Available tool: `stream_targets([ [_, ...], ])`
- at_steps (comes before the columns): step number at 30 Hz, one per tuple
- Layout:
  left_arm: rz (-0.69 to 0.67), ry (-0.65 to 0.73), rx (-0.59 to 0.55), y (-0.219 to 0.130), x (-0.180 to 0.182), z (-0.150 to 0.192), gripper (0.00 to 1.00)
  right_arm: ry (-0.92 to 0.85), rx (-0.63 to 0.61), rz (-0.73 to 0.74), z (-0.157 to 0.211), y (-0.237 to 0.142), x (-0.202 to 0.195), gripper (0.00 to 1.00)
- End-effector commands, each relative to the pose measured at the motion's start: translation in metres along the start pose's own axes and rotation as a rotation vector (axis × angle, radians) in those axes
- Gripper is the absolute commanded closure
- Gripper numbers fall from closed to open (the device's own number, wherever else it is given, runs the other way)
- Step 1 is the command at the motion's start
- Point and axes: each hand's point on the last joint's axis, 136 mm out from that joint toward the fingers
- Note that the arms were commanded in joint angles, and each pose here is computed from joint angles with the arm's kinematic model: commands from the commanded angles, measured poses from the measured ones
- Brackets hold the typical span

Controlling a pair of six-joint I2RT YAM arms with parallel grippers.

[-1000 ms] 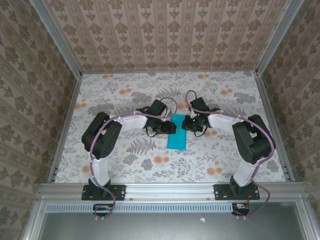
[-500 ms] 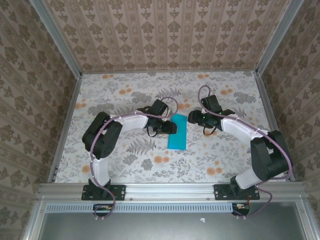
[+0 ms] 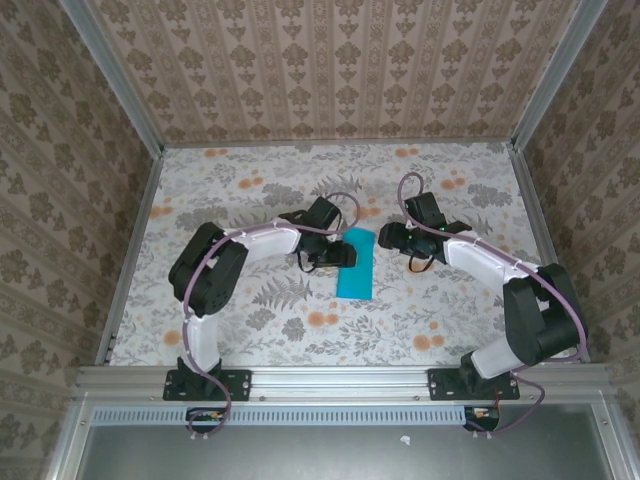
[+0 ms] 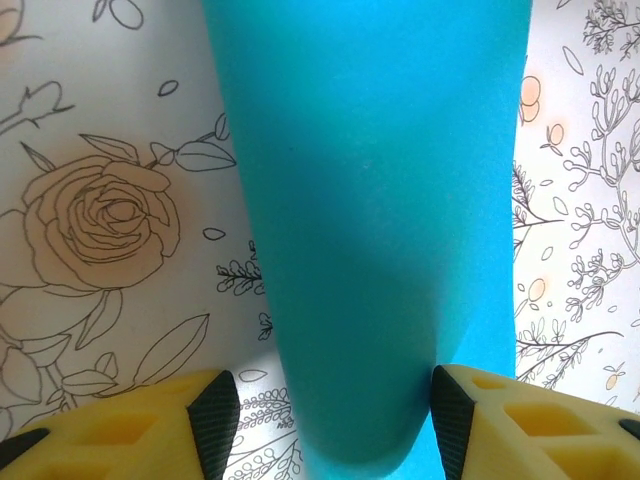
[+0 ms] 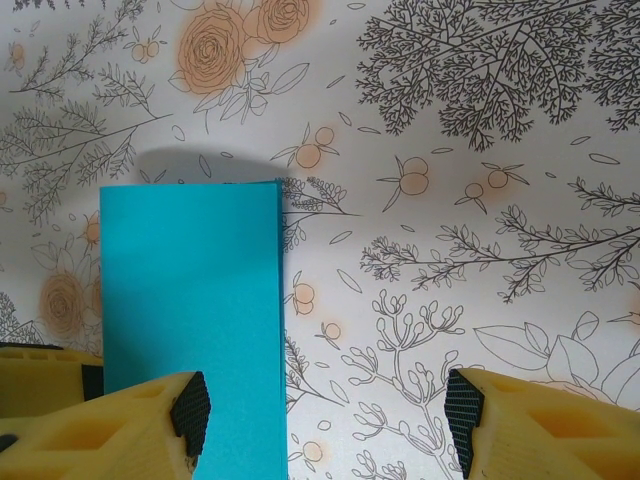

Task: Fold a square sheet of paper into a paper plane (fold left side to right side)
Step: First fold in half a square sheet of paper at the center of the table.

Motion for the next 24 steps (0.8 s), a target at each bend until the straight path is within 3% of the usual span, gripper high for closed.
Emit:
stream_targets([
  [1, -0.098, -0.048, 0.056, 0.0230, 0.0246, 0.0147, 0.41, -0.003, 0.001, 0.026, 0.0040, -0.0070, -0.0068, 0.33],
  [24, -0.095, -0.040, 0.087, 0.0275, 0.0233, 0.0209, 0.43, -0.023, 0.007, 0.023, 0.0043, -0.0082, -0.0058, 0.33],
])
Point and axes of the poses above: each hand's point on the last joint's axis, 136 mm out from that joint toward the fingers, its own y axis out along the fingers, its own x axis along the line the jaws close on, z = x × y, and after that the axes turned 10 degrees about -y, right-handed
